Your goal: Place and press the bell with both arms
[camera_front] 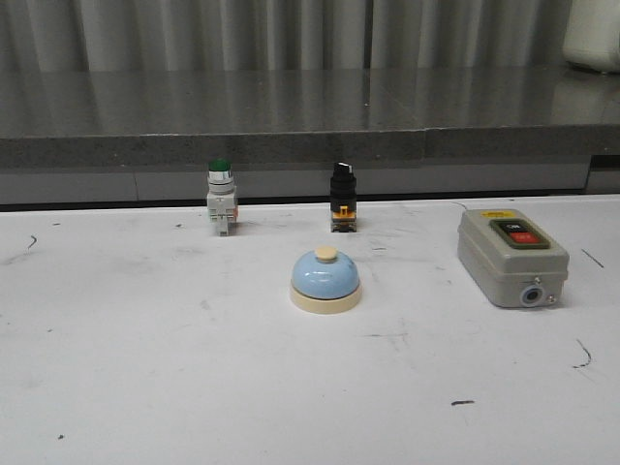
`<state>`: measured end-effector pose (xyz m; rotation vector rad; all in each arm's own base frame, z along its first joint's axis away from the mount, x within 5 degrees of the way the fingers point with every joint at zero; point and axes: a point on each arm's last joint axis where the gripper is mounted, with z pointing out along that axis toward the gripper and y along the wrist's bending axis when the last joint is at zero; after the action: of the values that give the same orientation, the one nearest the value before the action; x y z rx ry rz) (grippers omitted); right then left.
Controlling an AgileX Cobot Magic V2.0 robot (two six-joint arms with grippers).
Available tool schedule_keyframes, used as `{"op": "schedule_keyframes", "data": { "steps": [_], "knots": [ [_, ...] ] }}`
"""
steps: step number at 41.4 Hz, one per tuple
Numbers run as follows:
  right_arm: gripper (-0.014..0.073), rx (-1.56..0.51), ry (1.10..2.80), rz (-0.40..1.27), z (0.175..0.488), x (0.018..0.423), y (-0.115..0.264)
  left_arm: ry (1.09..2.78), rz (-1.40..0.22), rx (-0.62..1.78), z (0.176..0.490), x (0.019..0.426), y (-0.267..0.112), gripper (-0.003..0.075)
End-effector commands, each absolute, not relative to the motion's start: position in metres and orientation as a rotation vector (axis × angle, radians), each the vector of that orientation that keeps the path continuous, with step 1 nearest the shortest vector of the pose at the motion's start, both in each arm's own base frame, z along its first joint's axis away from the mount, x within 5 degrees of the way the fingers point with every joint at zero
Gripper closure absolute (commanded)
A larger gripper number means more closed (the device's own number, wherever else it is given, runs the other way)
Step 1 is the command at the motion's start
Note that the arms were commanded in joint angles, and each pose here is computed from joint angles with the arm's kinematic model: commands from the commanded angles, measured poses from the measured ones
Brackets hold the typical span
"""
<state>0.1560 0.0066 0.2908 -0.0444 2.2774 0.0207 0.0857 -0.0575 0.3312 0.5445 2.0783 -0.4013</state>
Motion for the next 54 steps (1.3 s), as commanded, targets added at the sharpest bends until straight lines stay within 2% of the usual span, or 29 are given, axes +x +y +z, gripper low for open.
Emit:
{"op": "schedule_keyframes", "data": {
  "steps": [1,12,16,20,24,33,38,47,54],
  "knots": [
    [0.0015,-0.052,2.179,0.012,0.307,0.161,0.006,1.995,-0.438,0.507,0.345,0.088,-0.059,0.0164],
    [0.0015,-0.045,2.126,0.025,0.311,0.164,0.007,1.995,-0.438,0.507,0.345,0.088,-0.059,0.0164],
    [0.0015,-0.035,2.111,0.092,0.322,0.165,0.013,1.995,-0.438,0.507,0.345,0.088,-0.059,0.0164],
    [0.0036,-0.137,2.124,0.122,0.335,0.167,0.024,1.995,-0.438,0.507,0.345,0.088,-0.059,0.0165],
    [0.0143,-0.298,2.138,0.164,0.352,0.173,0.043,1.995,-0.438,0.507,0.345,0.088,-0.059,0.0165],
    [0.0526,-0.515,2.141,0.255,0.373,0.189,0.085,1.995,-0.438,0.507,0.345,0.088,-0.059,0.0165],
    [0.065,-0.596,2.147,0.287,0.376,0.205,0.109,1.995,-0.438,0.507,0.345,0.088,-0.059,0.0165],
    [0.0663,-0.704,2.206,0.304,0.366,0.244,0.15,1.995,-0.438,0.507,0.345,0.088,-0.059,0.0165],
    [0.0663,-0.758,2.275,0.301,0.347,0.277,0.18,1.995,-0.438,0.507,0.345,0.088,-0.059,0.0166]
  ]
}}
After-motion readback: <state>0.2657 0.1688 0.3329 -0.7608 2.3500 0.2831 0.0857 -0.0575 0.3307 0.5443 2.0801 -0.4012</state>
